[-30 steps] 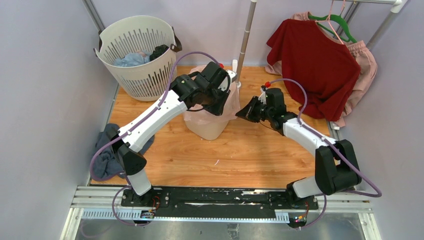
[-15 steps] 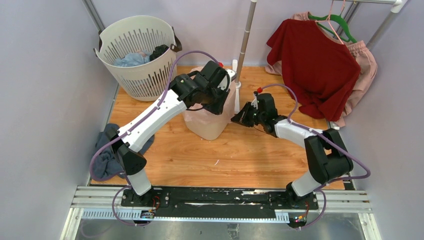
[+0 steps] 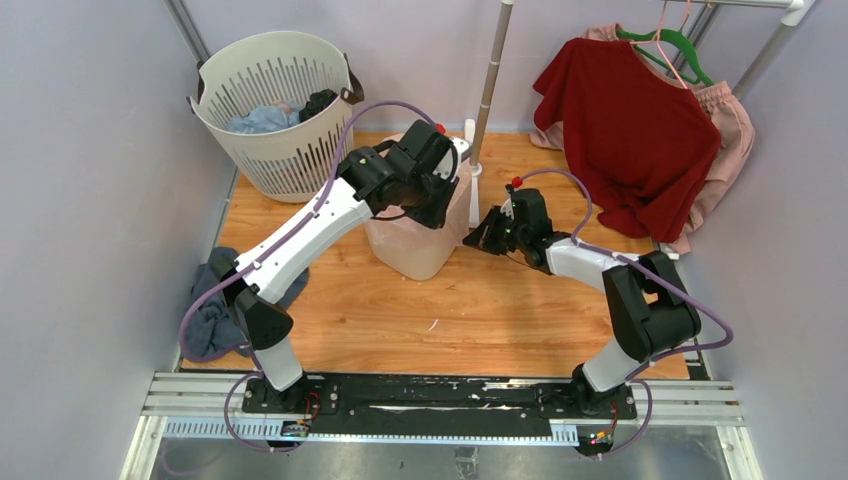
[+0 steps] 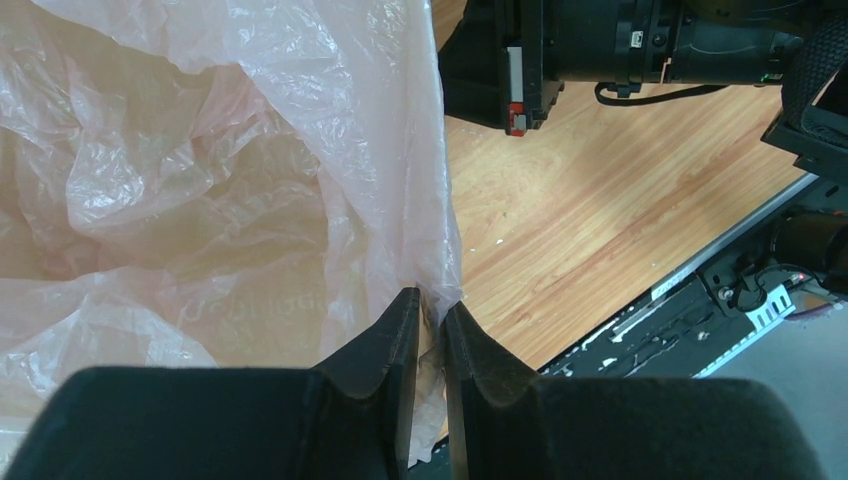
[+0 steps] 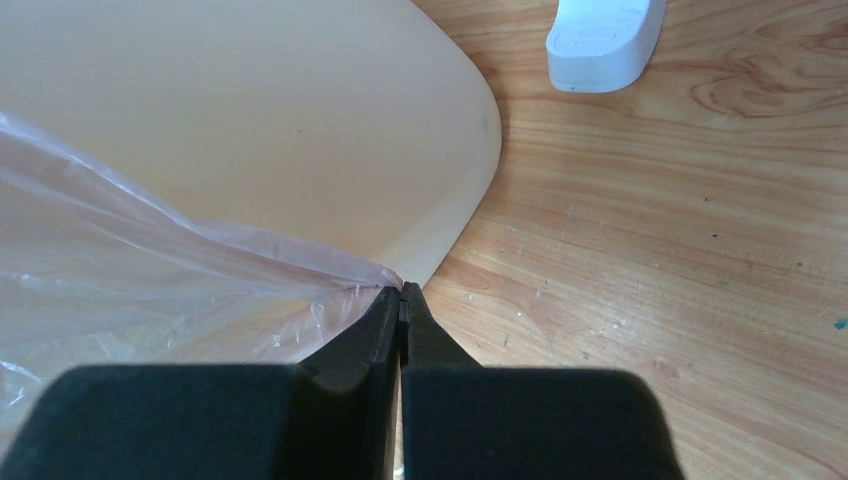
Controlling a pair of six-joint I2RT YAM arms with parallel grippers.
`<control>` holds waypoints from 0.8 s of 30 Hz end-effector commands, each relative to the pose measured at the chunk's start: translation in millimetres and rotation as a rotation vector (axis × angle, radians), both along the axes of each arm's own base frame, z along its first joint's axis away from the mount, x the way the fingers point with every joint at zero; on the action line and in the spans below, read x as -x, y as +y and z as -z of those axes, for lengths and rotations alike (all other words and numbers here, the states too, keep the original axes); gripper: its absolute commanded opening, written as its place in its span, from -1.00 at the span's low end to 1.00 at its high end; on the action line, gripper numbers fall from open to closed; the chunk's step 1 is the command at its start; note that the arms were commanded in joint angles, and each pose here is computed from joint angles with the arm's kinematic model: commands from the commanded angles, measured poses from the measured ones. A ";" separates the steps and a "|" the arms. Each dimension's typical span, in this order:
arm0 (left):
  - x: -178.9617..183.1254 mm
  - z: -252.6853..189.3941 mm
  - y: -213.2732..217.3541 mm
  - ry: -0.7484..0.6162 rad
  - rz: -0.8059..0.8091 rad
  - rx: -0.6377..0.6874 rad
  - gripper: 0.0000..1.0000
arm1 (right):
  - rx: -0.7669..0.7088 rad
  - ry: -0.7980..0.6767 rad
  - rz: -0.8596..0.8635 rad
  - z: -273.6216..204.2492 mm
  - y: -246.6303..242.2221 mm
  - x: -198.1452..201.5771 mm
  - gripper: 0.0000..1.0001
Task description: Put the trash bags into the trash bin
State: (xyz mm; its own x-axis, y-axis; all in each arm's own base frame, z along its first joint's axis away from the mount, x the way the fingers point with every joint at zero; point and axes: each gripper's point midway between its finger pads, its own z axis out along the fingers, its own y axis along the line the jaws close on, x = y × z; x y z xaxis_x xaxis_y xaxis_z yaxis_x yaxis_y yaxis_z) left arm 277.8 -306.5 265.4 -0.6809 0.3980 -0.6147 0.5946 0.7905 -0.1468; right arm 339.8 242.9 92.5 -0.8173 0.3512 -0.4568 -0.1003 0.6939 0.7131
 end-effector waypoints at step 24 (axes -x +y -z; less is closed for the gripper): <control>-27.9 -137.0 94.7 -0.372 -0.227 0.124 0.12 | 0.265 -0.230 -0.073 -178.7 -33.5 9.6 -0.05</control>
State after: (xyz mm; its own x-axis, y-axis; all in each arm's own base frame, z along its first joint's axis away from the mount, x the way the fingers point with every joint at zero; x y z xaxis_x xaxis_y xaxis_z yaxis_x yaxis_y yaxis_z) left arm 286.4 -271.7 375.3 -0.5129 0.2547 -0.8198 0.5919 0.7966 -0.1228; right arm 324.7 203.0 269.2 -0.6558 0.1647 -0.7367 -0.3196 0.8235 0.4686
